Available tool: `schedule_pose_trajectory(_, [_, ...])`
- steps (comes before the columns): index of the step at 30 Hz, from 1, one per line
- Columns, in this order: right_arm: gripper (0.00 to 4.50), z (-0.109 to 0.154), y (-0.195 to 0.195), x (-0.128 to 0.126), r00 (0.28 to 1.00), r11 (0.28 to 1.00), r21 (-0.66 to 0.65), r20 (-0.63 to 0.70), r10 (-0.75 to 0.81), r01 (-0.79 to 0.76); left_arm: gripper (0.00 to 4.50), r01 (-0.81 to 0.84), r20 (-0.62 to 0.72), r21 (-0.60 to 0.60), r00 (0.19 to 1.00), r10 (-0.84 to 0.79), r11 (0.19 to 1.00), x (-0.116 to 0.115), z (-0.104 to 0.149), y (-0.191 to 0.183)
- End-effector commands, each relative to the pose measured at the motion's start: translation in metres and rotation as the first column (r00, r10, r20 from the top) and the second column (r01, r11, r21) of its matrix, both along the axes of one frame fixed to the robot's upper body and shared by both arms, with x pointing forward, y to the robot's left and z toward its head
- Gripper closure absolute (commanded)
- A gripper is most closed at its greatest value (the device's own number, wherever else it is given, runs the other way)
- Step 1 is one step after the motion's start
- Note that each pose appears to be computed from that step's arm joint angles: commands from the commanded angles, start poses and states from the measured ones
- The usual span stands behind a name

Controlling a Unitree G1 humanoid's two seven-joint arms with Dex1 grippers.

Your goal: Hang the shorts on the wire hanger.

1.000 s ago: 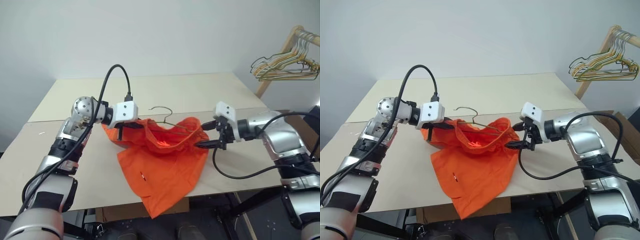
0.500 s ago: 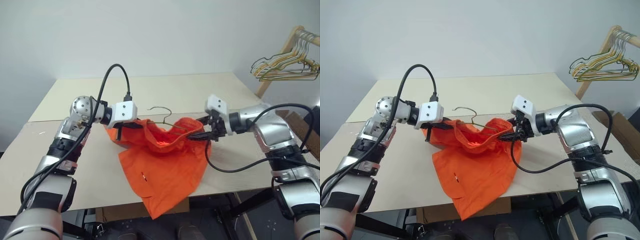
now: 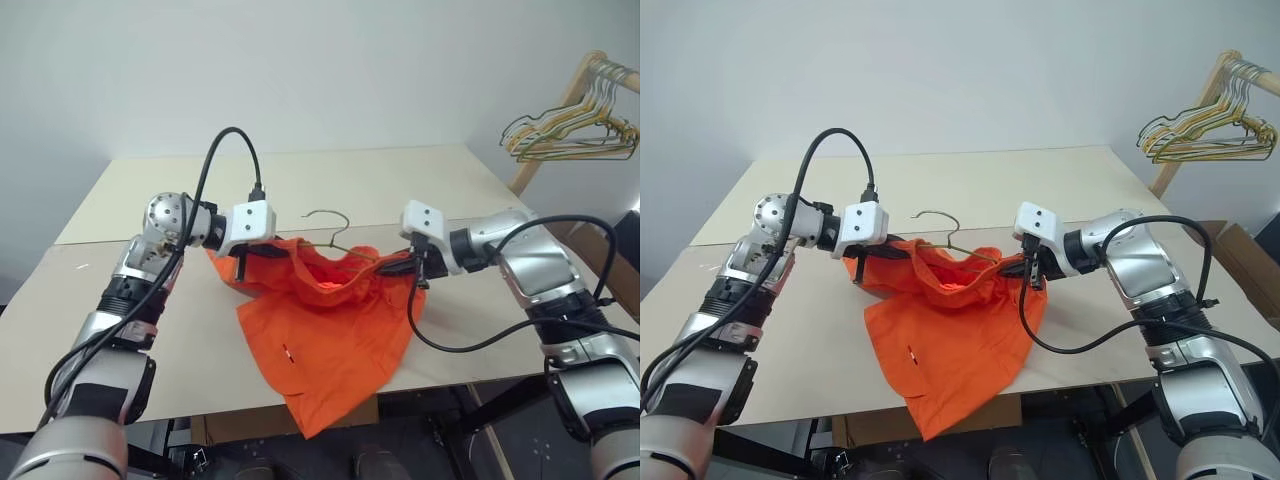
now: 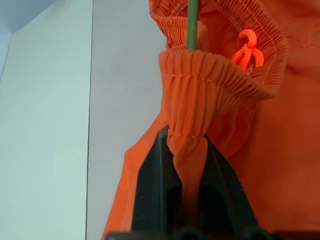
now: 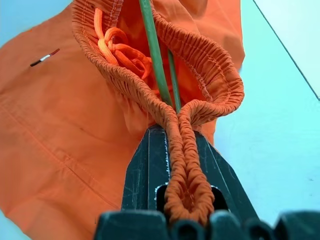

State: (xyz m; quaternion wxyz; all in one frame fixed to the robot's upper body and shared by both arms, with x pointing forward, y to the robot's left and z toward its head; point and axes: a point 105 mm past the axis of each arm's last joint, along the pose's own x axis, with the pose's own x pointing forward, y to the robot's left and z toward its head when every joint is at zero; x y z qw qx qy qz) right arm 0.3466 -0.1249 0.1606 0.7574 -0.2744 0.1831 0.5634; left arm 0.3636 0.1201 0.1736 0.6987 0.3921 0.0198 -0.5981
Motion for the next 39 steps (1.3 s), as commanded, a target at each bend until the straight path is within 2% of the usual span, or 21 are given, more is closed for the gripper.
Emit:
schedule_pose_trajectory(1, [4.41,0.013,0.000,0.000,0.998,1.000,-0.003,0.060,0.008,-0.008,3.91,-0.016,0.041,-0.093,0.999,0.020,0.996,0.004,0.018,0.004])
schedule_pose_trajectory(4, [4.41,0.021,-0.005,-0.002,0.997,1.000,0.000,0.074,0.006,-0.006,3.05,-0.046,0.048,-0.095,0.998,0.051,0.994,0.006,0.021,0.017])
schedule_pose_trajectory(8, [4.41,0.045,-0.020,-0.009,0.996,1.000,0.028,0.090,-0.014,0.012,1.77,-0.143,0.073,-0.068,0.986,0.148,0.987,0.014,0.025,0.047])
schedule_pose_trajectory(13, [4.41,0.065,-0.036,-0.017,0.992,0.998,0.044,0.117,-0.042,0.037,0.16,-0.221,0.054,-0.095,0.972,0.227,0.971,0.023,0.023,0.065])
schedule_pose_trajectory(14, [4.41,0.067,-0.038,-0.018,0.992,0.998,0.043,0.120,-0.045,0.040,0.00,-0.226,0.056,-0.110,0.971,0.233,0.968,0.024,0.023,0.065])
schedule_pose_trajectory(19, [4.41,0.071,-0.036,-0.025,0.992,0.999,0.043,0.125,-0.018,0.012,0.00,-0.159,-0.055,-0.257,0.987,0.150,0.953,0.019,0.034,0.053])
schedule_pose_trajectory(23, [4.41,0.072,-0.036,-0.027,0.992,0.999,0.046,0.128,-0.019,0.013,0.00,-0.148,-0.071,-0.209,0.988,0.136,0.967,0.019,0.026,0.055])
schedule_pose_trajectory(26, [4.41,0.082,-0.043,-0.026,0.991,0.997,0.063,0.125,-0.057,0.049,0.00,-0.150,-0.069,-0.192,0.988,0.139,0.970,0.019,0.024,0.057])
schedule_pose_trajectory(30, [4.41,0.099,-0.062,-0.022,0.980,0.984,0.094,0.109,-0.164,0.154,0.00,-0.130,-0.047,-0.295,0.991,0.121,0.947,0.017,0.046,0.058])
schedule_pose_trajectory(32, [4.41,0.103,-0.074,-0.020,0.969,0.969,0.118,0.091,-0.228,0.217,0.00,-0.086,-0.045,-0.395,0.996,0.074,0.915,0.010,0.065,0.059])
schedule_pose_trajectory(36, [4.41,0.096,-0.091,-0.018,0.940,0.934,0.134,0.035,-0.340,0.332,0.00,-0.011,-0.041,-0.500,0.999,-0.011,0.866,-0.007,0.083,0.056])
schedule_pose_trajectory(39, [4.41,0.089,-0.105,-0.011,0.867,0.853,0.167,-0.031,-0.497,0.495,0.00,0.019,-0.049,-0.526,0.997,-0.053,0.851,-0.019,0.084,0.047])
